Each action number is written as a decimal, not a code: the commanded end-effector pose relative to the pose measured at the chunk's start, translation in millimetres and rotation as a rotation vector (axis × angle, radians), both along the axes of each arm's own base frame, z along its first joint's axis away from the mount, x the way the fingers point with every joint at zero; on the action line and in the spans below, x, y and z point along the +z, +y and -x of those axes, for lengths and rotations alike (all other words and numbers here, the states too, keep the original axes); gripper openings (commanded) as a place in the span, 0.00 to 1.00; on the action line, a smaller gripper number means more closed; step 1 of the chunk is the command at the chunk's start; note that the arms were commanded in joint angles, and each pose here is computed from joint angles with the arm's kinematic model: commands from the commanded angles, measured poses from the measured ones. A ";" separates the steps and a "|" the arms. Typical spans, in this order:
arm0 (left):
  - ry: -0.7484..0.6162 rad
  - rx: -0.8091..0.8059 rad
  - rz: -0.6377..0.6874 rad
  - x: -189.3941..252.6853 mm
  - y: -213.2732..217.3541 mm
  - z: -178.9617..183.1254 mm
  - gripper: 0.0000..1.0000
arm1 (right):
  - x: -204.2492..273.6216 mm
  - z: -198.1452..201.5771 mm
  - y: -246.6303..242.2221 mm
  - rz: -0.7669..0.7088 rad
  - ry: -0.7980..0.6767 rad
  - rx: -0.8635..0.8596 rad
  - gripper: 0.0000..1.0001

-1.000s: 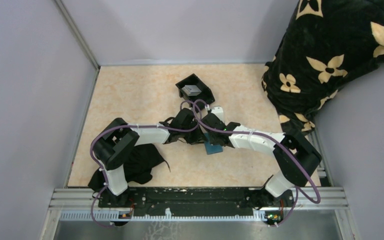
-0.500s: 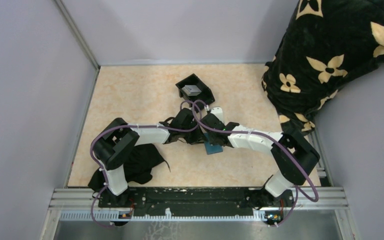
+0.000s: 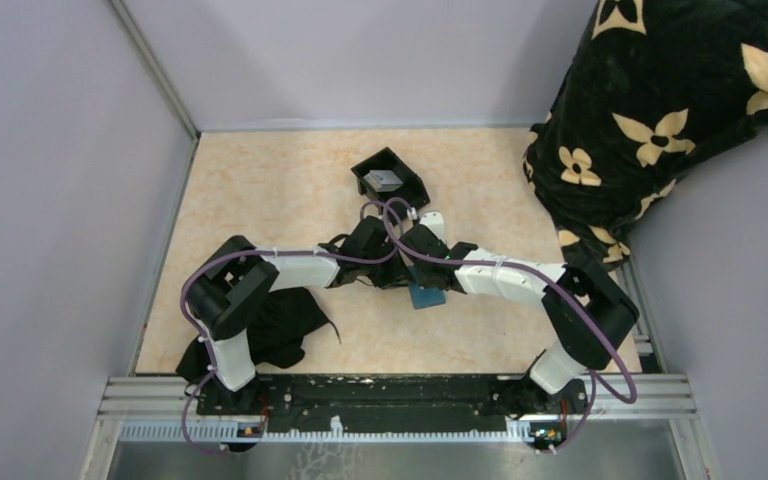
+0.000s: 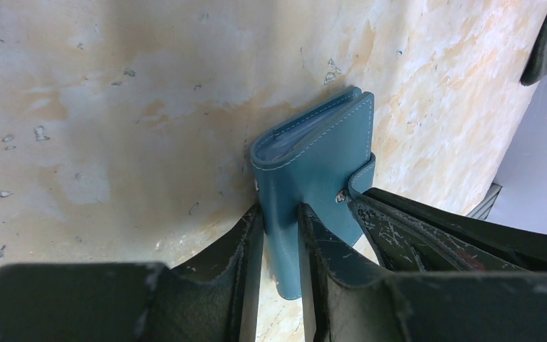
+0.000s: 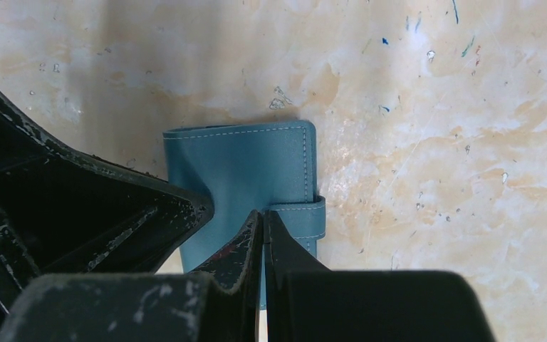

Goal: Put the credit cards into the card holder
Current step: Close the card holder at the center of the board.

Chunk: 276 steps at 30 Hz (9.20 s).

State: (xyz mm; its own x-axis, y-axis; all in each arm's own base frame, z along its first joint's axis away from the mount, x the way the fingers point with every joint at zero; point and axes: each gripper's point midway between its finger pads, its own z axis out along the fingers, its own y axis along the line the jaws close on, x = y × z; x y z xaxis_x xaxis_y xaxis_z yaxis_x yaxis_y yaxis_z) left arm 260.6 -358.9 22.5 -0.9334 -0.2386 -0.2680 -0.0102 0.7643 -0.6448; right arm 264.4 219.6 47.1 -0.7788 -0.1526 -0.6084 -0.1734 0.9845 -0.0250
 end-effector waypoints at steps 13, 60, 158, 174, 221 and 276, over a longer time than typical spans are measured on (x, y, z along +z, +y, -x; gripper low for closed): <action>0.138 -0.004 -0.210 -62.1 40.4 32.2 0.31 | 0.2 -6.6 13.6 -0.036 -0.014 0.012 0.00; 0.136 0.003 -0.221 -60.2 41.3 32.6 0.30 | 9.6 2.7 0.4 -0.036 -0.052 -0.012 0.00; 0.136 -0.010 -0.225 -59.9 33.3 34.8 0.30 | -7.3 8.2 13.2 -0.044 -0.013 0.018 0.00; 0.136 -0.012 -0.227 -59.8 31.7 35.8 0.30 | -22.3 24.0 9.8 -0.036 0.018 0.011 0.00; 0.120 0.001 -0.307 -53.6 24.8 44.9 0.29 | -82.6 81.5 -54.5 -0.181 0.016 -0.279 0.00; 0.090 0.068 -0.390 -64.9 39.7 26.8 0.28 | -4.7 24.2 -47.6 -0.100 -0.244 -0.221 0.27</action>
State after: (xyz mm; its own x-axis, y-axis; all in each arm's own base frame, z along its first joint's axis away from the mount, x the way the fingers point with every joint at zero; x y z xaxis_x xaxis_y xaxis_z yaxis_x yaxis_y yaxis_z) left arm 242.6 -387.6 20.8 -0.9366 -0.2257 -0.2679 -0.0428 0.8327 -0.5520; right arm 234.5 173.1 34.9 -0.6233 0.1283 -0.7714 0.0570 0.9913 0.1188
